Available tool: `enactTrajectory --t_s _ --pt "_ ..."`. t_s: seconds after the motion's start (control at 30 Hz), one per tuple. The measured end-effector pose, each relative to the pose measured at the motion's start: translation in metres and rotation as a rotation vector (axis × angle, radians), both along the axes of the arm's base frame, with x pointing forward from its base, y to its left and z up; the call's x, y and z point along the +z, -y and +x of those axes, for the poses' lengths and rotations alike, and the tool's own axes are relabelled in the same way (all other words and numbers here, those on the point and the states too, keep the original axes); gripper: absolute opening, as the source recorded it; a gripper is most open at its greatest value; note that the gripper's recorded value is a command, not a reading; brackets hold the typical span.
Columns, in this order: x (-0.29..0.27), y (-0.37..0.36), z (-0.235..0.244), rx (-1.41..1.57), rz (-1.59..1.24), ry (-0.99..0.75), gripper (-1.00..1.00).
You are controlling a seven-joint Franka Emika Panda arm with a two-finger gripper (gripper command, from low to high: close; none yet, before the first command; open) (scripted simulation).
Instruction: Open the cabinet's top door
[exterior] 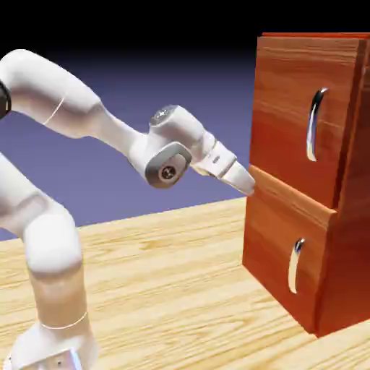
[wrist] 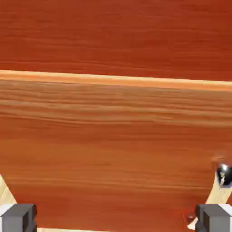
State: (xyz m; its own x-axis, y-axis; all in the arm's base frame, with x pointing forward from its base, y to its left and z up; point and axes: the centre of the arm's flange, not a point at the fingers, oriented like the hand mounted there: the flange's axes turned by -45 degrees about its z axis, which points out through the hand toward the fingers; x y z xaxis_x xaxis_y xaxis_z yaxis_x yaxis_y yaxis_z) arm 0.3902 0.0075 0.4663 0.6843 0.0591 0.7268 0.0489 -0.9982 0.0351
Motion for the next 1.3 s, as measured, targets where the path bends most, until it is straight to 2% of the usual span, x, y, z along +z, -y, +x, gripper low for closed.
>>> enactTrajectory --t_s 0.67,1.3 --pt "0.108 -0.016 -0.009 0.061 -0.018 0.3 0.0" --pt "0.143 0.031 -0.018 0.054 0.011 0.558 0.0"
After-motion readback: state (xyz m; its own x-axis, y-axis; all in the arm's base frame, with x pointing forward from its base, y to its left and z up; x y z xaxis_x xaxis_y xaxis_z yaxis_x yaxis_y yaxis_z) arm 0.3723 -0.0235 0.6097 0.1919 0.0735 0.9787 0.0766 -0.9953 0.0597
